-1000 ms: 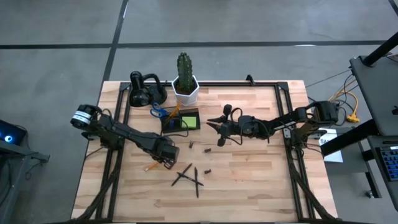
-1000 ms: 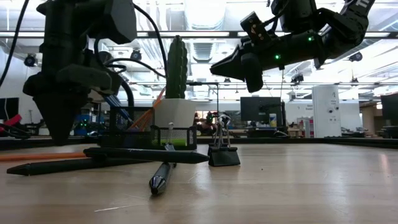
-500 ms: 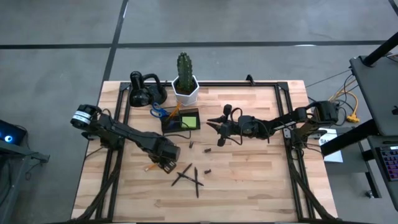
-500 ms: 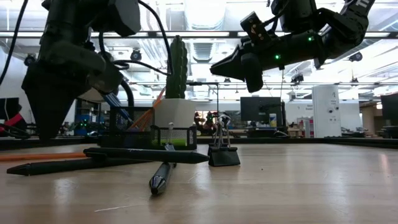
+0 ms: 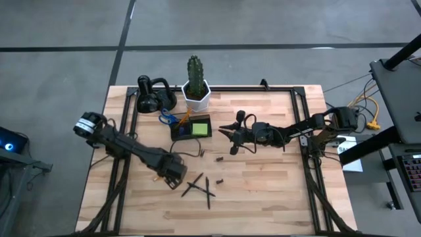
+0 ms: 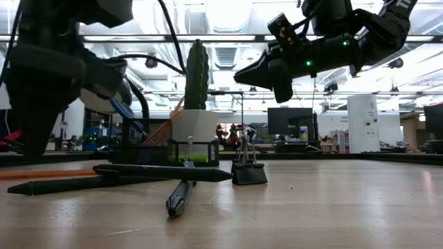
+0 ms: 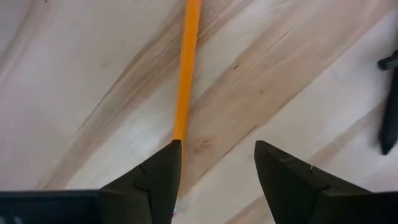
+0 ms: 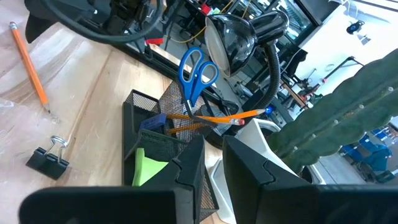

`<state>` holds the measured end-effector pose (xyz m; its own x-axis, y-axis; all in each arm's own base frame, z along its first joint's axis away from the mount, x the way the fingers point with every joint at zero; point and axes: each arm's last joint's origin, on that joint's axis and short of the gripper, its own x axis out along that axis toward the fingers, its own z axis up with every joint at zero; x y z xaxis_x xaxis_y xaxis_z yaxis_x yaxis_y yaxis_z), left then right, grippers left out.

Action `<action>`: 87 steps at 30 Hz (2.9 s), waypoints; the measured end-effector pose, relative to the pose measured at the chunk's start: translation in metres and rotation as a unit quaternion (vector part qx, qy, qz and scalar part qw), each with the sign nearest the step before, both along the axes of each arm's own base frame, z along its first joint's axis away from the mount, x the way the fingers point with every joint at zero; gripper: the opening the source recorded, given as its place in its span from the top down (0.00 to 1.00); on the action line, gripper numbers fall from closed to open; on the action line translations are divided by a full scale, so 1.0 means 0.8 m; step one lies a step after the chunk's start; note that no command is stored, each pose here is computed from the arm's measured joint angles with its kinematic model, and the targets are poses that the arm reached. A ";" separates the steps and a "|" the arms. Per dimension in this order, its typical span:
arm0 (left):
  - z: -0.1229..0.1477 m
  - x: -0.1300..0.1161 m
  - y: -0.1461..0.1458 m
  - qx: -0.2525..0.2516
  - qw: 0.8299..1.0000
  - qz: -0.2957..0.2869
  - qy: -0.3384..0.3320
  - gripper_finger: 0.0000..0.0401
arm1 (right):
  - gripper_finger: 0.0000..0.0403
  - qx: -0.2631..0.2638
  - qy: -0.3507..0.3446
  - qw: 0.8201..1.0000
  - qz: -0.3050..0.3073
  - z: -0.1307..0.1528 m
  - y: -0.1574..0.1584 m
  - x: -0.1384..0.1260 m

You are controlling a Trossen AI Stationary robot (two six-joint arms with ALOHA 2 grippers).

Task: Pick and place office supplies into organizer
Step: Put the orange pencil into the black desk organizer

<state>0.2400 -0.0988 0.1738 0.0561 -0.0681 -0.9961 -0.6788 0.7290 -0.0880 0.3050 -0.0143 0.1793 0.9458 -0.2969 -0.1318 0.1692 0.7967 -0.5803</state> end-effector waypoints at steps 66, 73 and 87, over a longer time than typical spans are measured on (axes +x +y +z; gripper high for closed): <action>-0.045 -0.025 0.002 -0.001 0.992 -0.125 0.019 0.98 | 0.88 0.000 0.000 1.000 0.000 0.000 0.000 0.000; -0.043 -0.026 0.003 -0.005 0.991 -0.134 0.020 0.99 | 0.88 0.000 0.000 1.000 0.000 0.000 0.000 0.000; -0.031 -0.024 0.002 -0.005 0.990 -0.143 0.014 1.00 | 0.88 0.000 0.000 1.000 0.000 0.000 0.000 0.000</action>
<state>0.2210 -0.0976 0.1488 0.0045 -0.0872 -0.9962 -0.4480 0.8904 -0.0800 0.3049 -0.0142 0.1792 0.9459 -0.2964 -0.1318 0.1688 0.7966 -0.5805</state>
